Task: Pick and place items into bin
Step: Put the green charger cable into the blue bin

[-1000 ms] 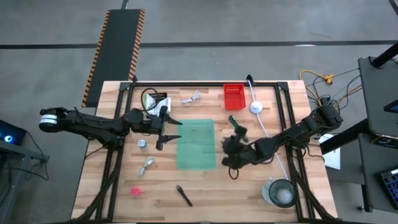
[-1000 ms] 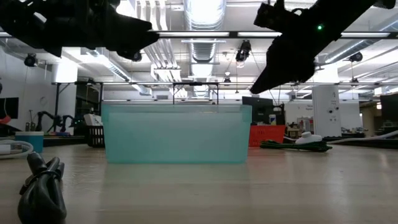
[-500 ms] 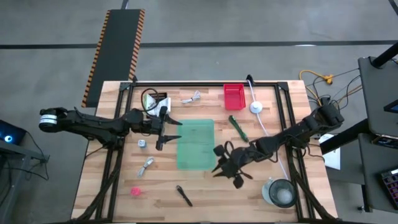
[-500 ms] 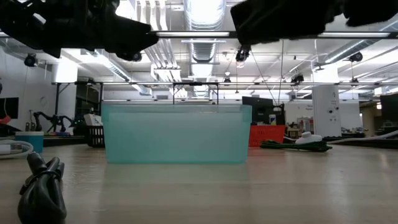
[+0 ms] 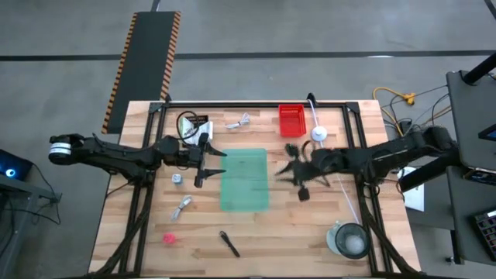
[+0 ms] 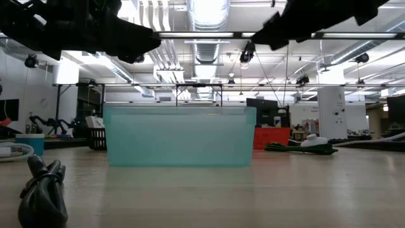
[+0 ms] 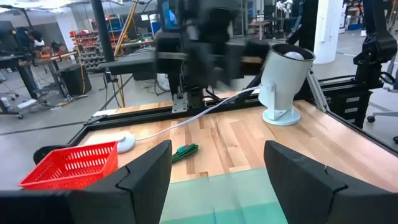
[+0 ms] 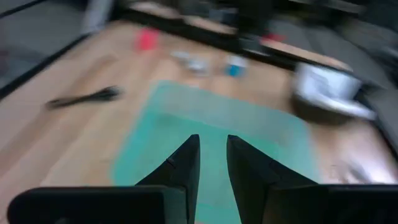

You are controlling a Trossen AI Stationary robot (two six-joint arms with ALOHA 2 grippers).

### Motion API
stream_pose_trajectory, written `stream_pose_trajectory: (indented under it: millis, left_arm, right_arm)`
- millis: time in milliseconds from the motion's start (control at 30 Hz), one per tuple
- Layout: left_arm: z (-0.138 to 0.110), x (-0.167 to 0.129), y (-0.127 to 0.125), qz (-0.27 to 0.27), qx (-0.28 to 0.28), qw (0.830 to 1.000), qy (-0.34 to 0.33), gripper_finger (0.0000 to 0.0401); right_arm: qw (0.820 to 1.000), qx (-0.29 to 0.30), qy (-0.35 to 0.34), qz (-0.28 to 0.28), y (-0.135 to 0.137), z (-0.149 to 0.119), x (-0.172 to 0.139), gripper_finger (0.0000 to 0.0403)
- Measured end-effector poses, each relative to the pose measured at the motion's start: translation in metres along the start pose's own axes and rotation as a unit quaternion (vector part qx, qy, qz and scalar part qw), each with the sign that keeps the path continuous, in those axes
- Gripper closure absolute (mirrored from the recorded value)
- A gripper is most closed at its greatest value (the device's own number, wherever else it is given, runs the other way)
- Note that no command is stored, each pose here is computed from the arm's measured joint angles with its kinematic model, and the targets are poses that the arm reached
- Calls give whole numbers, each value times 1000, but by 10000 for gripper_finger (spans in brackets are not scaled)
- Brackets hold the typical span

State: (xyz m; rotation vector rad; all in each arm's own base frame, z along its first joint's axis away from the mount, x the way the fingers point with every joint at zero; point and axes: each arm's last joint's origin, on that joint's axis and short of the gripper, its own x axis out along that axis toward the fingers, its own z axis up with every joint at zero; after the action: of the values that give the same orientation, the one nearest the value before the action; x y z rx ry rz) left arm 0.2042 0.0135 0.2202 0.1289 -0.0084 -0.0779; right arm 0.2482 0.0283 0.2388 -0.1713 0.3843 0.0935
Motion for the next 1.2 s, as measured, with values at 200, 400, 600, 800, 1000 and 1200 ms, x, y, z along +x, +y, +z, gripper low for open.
stream_pose_trajectory:
  millis: [200,400,600,800,1000,1200]
  left_arm:
    - [-2,0,0,-1,5,1000,11,163]
    - [-3,1,0,-2,5,1000,13,163]
    - [-3,1,0,-2,5,1000,13,163]
    - [-3,1,0,-2,5,1000,14,163]
    - [-3,1,0,-2,5,1000,14,163]
    - [-4,1,0,-2,5,1000,14,163]
  right_arm:
    - [957,172,8,-233,-22,5,-32,335]
    - [957,174,25,-232,-24,21,-50,335]
    - [961,150,33,-231,-26,29,-50,319]
    - [960,136,61,-235,-26,23,-37,261]
    - [939,201,101,-260,-35,17,-28,221]
    - [908,229,197,-290,-45,13,-25,222]
